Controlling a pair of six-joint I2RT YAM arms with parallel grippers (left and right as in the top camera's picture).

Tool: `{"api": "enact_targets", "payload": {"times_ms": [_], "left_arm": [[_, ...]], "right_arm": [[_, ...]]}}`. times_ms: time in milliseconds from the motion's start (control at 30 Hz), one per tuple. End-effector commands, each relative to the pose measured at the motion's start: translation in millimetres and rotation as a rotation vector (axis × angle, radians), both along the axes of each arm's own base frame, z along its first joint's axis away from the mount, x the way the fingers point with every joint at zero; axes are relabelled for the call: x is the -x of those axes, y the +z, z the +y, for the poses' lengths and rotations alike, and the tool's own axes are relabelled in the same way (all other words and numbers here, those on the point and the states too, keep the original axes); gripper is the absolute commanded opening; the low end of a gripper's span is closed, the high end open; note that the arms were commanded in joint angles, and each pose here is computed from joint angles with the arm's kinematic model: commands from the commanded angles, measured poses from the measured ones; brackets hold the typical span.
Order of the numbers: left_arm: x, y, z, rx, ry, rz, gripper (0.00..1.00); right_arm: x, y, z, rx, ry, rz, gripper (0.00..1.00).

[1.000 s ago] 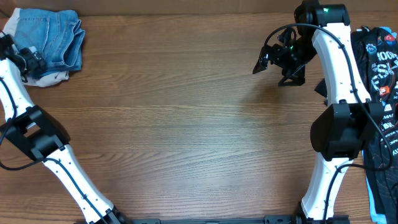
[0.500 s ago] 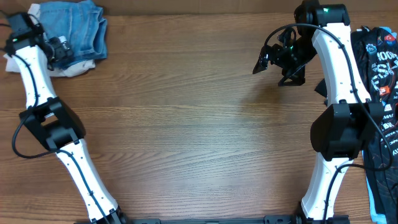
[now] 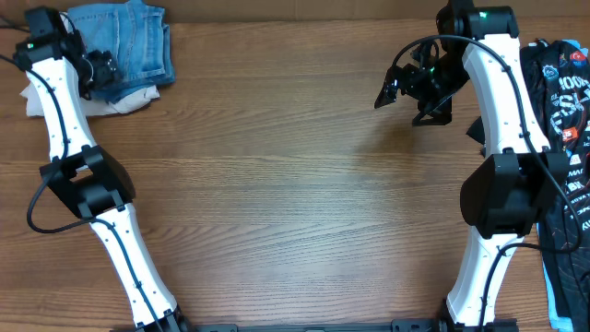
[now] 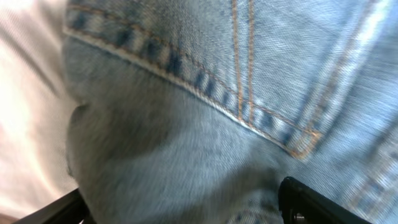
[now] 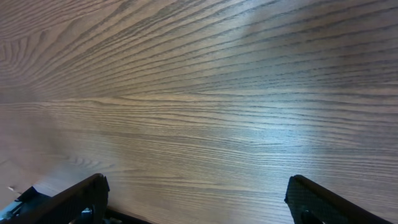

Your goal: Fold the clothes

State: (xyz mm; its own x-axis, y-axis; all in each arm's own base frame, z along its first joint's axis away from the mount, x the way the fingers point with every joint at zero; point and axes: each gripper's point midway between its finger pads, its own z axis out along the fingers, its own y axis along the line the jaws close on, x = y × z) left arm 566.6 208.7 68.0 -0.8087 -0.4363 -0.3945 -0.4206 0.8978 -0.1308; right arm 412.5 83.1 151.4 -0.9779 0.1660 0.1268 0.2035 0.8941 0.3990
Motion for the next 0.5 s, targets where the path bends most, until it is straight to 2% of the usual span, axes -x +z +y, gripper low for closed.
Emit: {"api": "enact_targets", "payload": {"times_ms": [0, 100, 467], "left_arm": [[-20, 54, -32, 0.026, -0.087, -0.136, 0.87], [-19, 71, -31, 0.012, -0.089, -0.164, 0.91], [-10, 73, -29, 0.023, -0.077, -0.141, 0.89]], "right_arm": [[-3, 21, 1, 0.004, 0.014, -0.071, 0.96], [-4, 21, 1, 0.004, 0.015, -0.075, 0.96], [-5, 21, 1, 0.004, 0.017, -0.083, 0.96]]}}
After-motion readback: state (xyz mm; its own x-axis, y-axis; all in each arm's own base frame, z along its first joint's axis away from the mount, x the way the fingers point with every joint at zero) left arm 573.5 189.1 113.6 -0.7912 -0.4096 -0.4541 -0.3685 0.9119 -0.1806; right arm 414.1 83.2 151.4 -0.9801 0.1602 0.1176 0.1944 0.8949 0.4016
